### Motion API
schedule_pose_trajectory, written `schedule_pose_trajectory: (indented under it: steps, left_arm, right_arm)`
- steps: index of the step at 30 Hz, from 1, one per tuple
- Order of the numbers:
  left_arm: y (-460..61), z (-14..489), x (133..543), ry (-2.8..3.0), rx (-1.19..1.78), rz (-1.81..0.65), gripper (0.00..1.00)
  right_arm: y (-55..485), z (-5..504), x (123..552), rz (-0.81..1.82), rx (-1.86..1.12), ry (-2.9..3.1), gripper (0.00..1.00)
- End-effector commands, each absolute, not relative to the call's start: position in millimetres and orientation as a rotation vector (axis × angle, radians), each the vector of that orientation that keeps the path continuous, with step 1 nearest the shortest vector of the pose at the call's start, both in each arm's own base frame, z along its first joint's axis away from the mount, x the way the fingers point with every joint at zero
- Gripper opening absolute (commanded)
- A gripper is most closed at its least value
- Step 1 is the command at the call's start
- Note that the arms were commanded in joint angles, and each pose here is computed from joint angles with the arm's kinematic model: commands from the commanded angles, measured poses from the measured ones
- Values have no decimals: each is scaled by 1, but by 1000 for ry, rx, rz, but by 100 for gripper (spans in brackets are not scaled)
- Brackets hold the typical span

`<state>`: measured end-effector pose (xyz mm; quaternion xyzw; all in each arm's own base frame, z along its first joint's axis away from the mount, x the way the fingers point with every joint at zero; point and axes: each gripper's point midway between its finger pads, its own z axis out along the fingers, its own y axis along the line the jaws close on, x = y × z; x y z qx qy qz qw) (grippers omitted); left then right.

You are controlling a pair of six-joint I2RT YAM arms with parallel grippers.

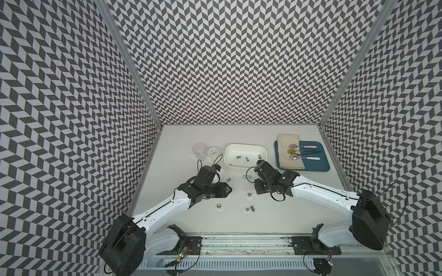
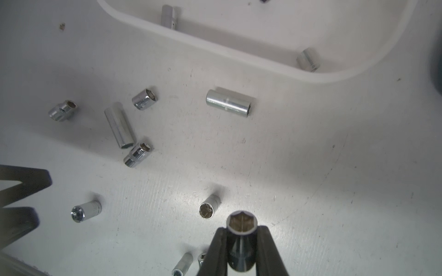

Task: Put the socket on the desktop into the storage box
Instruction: Pick up the socket head at the center of the board, then place the socket head in the storage box.

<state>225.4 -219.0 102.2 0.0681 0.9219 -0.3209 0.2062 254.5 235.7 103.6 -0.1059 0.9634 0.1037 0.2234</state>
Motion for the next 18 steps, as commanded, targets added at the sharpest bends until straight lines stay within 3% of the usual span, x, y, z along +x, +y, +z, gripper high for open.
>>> schedule_pose_trajectory:
  steps: [1,18]
  left_arm:
    - [-219,126,243,2482,170,-903,48]
    - [-199,143,272,2417,34,-891,48]
  right_arm:
    - [237,120,278,280,-306,2603,16]
    - [246,131,398,292,-240,2559,16]
